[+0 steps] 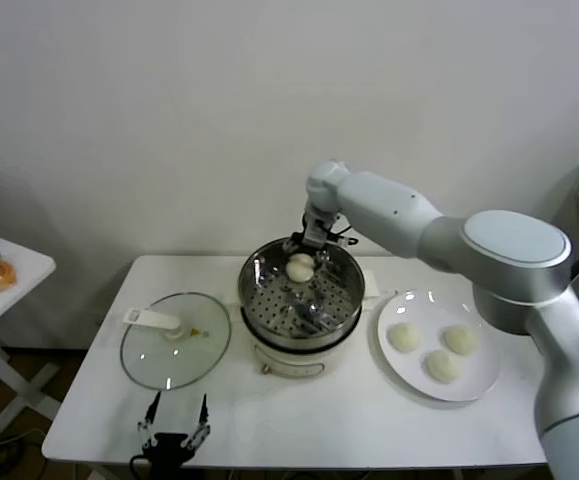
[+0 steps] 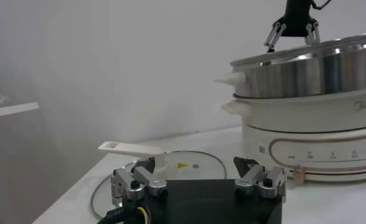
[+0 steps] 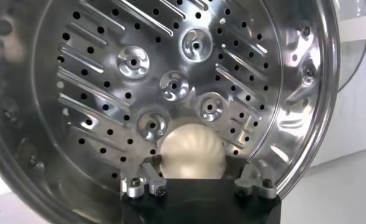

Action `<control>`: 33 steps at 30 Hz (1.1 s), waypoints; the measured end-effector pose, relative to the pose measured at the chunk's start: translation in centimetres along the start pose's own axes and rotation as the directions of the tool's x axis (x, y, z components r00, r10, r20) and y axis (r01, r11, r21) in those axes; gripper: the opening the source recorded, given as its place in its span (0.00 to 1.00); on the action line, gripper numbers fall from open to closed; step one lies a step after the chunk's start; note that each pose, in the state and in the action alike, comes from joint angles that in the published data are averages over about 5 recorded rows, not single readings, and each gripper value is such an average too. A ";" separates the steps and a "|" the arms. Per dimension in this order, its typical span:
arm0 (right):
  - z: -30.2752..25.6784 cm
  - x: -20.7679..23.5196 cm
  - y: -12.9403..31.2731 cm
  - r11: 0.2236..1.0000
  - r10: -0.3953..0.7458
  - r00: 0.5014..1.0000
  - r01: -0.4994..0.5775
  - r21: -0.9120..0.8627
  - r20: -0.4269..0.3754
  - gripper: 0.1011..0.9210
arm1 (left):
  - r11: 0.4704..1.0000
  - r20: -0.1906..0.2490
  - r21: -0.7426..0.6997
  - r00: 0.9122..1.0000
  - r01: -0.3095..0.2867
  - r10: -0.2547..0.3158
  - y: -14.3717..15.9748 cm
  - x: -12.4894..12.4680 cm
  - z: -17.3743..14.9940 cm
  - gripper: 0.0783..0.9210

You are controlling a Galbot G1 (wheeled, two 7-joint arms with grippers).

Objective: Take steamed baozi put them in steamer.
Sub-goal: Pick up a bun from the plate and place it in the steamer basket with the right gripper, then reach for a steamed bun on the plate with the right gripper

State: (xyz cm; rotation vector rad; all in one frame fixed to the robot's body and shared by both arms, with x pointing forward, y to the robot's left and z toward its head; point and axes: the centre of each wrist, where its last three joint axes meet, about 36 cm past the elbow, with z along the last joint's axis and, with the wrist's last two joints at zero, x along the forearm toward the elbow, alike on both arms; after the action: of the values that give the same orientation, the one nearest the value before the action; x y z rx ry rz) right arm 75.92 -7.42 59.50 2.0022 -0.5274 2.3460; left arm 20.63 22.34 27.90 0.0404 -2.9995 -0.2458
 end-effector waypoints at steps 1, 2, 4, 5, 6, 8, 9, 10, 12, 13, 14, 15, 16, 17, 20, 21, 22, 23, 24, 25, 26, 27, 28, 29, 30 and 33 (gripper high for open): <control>0.1 0.1 0.0 1.000 0.004 1.000 -0.004 -0.001 0.003 0.88 | 1.000 0.000 0.000 1.000 0.000 0.000 0.0 0.0 0.0 0.88; 0.1 0.2 0.1 1.000 0.007 1.000 -0.007 -0.003 0.005 0.88 | 1.000 0.001 0.000 1.000 0.000 0.000 0.0 0.0 0.0 0.88; 0.2 0.7 0.2 1.000 0.014 1.000 -0.014 -0.006 0.009 0.88 | 1.000 0.002 -0.001 1.000 -0.001 0.001 0.0 0.0 -0.1 0.88; 0.3 1.0 0.3 1.000 0.017 1.000 -0.017 -0.009 0.011 0.88 | 1.000 0.003 -0.002 1.000 -0.001 0.001 0.0 0.0 -0.2 0.88; 0.4 1.4 0.5 1.000 0.021 1.000 -0.021 -0.013 0.013 0.88 | 1.000 0.004 -0.002 1.000 -0.002 0.002 0.0 0.0 -0.2 0.88; 0.4 2.4 0.7 0.999 0.027 0.999 -0.027 -0.026 0.018 0.88 | 1.000 0.005 -0.003 1.000 -0.002 0.002 0.1 0.1 -0.3 0.88; 0.5 3.0 0.9 0.999 0.031 0.999 -0.030 -0.035 0.019 0.88 | 1.000 0.005 -0.003 1.000 -0.002 0.002 0.1 0.1 -0.4 0.88; 0.5 3.6 1.1 0.998 0.034 0.999 -0.033 -0.046 0.020 0.88 | 1.000 0.005 -0.004 1.000 -0.003 0.003 0.1 0.1 -0.4 0.88; 0.7 4.9 1.7 0.997 0.037 0.999 -0.035 -0.075 0.018 0.88 | 1.000 0.004 -0.005 1.000 -0.005 0.005 0.0 0.2 -0.4 0.88; 0.8 5.6 2.0 0.995 0.036 0.999 -0.035 -0.093 0.016 0.88 | 1.000 0.003 -0.007 1.000 -0.007 0.007 0.0 0.2 -0.4 0.88; 0.9 6.3 2.5 0.993 0.035 0.999 -0.033 -0.115 0.012 0.88 | 1.000 0.002 -0.008 1.000 -0.008 0.008 0.0 0.3 -0.4 0.88; 1.0 7.0 3.0 0.990 0.032 0.999 -0.031 -0.141 0.008 0.88 | 1.000 0.002 -0.009 1.000 -0.010 0.010 0.0 0.3 -0.4 0.88; 1.1 7.7 3.6 0.985 0.030 1.000 -0.029 -0.167 0.003 0.88 | 1.000 0.001 -0.010 1.000 -0.012 0.012 -0.1 0.4 -0.4 0.88; 1.1 8.4 4.3 0.980 0.026 1.000 -0.026 -0.197 -0.003 0.88 | 1.000 0.000 -0.011 1.000 -0.013 0.013 -0.1 0.4 -0.4 0.88; 1.2 10.1 6.5 0.955 0.009 1.000 -0.016 -0.295 -0.025 0.88 | 1.000 -0.002 -0.014 1.000 -0.015 0.015 0.0 0.6 -0.5 0.88; 1.1 10.6 7.4 0.943 0.002 0.999 -0.013 -0.331 -0.033 0.88 | 1.000 -0.003 -0.015 1.000 -0.015 0.015 0.0 0.7 -0.4 0.88; 1.1 11.0 8.2 0.930 -0.005 0.999 -0.010 -0.367 -0.040 0.88 | 1.000 -0.004 -0.016 1.000 -0.015 0.015 0.0 0.7 -0.4 0.88; 1.0 11.4 9.1 0.914 -0.013 0.999 -0.008 -0.405 -0.047 0.88 | 1.000 -0.004 -0.017 1.000 -0.015 0.015 0.1 0.7 -0.4 0.88; 0.9 11.7 10.1 0.896 -0.021 0.998 -0.005 -0.444 -0.053 0.88 | 1.000 -0.003 -0.017 1.000 -0.015 0.015 0.1 0.7 -0.4 0.88; 0.7 12.0 11.1 0.876 -0.029 0.998 -0.002 -0.482 -0.056 0.88 | 1.000 -0.002 -0.017 1.000 -0.015 0.015 0.1 0.7 -0.5 0.88; 0.5 12.1 12.0 0.855 -0.037 0.998 0.001 -0.519 -0.058 0.88 | 1.000 -0.001 -0.018 1.000 -0.015 0.015 0.1 0.7 -0.5 0.88; 0.2 12.1 13.0 0.831 -0.044 0.997 0.005 -0.556 -0.058 0.88 | 1.000 0.000 -0.018 1.000 -0.015 0.015 0.1 0.7 -0.6 0.88; 0.0 12.1 13.9 0.807 -0.051 0.997 0.007 -0.591 -0.057 0.88 | 1.000 0.002 -0.018 1.000 -0.014 0.014 0.1 0.7 -0.6 0.88; -0.3 12.1 14.8 0.782 -0.056 0.997 0.010 -0.624 -0.054 0.88 | 1.000 0.003 -0.018 1.000 -0.014 0.014 0.1 0.6 -0.6 0.88; -0.6 12.0 15.8 0.756 -0.061 0.997 0.013 -0.655 -0.051 0.88 | 1.000 0.004 -0.018 1.000 -0.014 0.014 0.1 0.6 -0.6 0.88; -1.5 11.5 18.4 0.676 -0.072 0.997 0.019 -0.737 -0.040 0.88 | 1.000 0.005 -0.018 1.000 -0.015 0.015 0.1 0.6 -0.6 0.88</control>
State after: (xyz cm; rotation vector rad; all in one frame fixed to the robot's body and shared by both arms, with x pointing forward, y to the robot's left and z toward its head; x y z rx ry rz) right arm 68.25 -26.73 65.84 1.5023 -1.1731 1.7078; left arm 20.12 22.35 28.63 0.0154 -3.0011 -0.2720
